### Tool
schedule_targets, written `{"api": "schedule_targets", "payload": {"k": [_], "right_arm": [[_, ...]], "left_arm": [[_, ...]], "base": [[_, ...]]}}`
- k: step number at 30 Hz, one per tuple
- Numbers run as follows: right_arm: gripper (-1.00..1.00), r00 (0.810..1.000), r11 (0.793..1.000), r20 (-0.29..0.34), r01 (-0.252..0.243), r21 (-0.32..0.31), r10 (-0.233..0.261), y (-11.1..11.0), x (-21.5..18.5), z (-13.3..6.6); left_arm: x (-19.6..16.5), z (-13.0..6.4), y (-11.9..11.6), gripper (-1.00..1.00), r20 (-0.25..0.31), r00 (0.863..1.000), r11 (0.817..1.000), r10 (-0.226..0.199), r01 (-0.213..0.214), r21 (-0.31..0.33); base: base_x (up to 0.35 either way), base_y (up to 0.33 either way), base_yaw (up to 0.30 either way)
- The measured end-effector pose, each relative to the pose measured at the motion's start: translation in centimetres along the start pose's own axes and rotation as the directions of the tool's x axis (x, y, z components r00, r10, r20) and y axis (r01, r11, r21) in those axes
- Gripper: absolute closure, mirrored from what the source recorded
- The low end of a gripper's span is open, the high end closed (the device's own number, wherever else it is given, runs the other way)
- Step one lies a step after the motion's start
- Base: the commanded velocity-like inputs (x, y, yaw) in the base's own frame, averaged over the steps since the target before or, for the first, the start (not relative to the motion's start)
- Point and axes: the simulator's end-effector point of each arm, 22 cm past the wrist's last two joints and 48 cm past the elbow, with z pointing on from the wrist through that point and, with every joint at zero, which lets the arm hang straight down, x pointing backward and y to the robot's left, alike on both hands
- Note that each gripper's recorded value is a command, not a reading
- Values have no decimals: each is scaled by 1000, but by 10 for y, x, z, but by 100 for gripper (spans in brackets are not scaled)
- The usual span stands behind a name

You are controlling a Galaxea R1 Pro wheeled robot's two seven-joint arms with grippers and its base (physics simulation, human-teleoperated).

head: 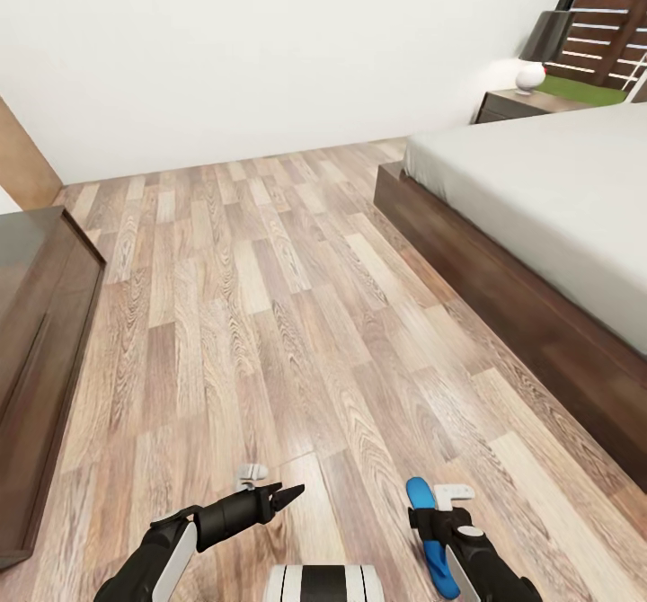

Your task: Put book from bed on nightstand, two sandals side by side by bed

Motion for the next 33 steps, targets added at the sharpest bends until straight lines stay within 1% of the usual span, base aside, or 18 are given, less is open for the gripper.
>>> {"api": "schedule_targets", "payload": {"k": [5,10,14,30,33], "right_arm": [[-100,1000,1000,3,-2,1,2,-1,0,0],[-100,999,1000,35,-4,2,4,-2,-7,0],[-100,998,1000,56,-3,10,2,-8,-15,0],[-100,998,1000,61,-2,12,1,-10,-18,-1],[-100,999,1000,51,-1,12,1,-9,-14,1]], "left_arm": [[0,0,0,-100,0,1000,1000,-1,1,0],[1,1,-1,-100,0,1000,1000,0,0,1],[1,1,-1,-100,-1,1000,1000,0,0,1],[1,1,-1,-100,-1,1000,1000,-1,1,2],[4,2,2,-100,-6,1000,1000,-7,7,0]], "base": [[0,0,0],[0,0,0],[0,0,0],[0,0,0],[0,0,0]]}}
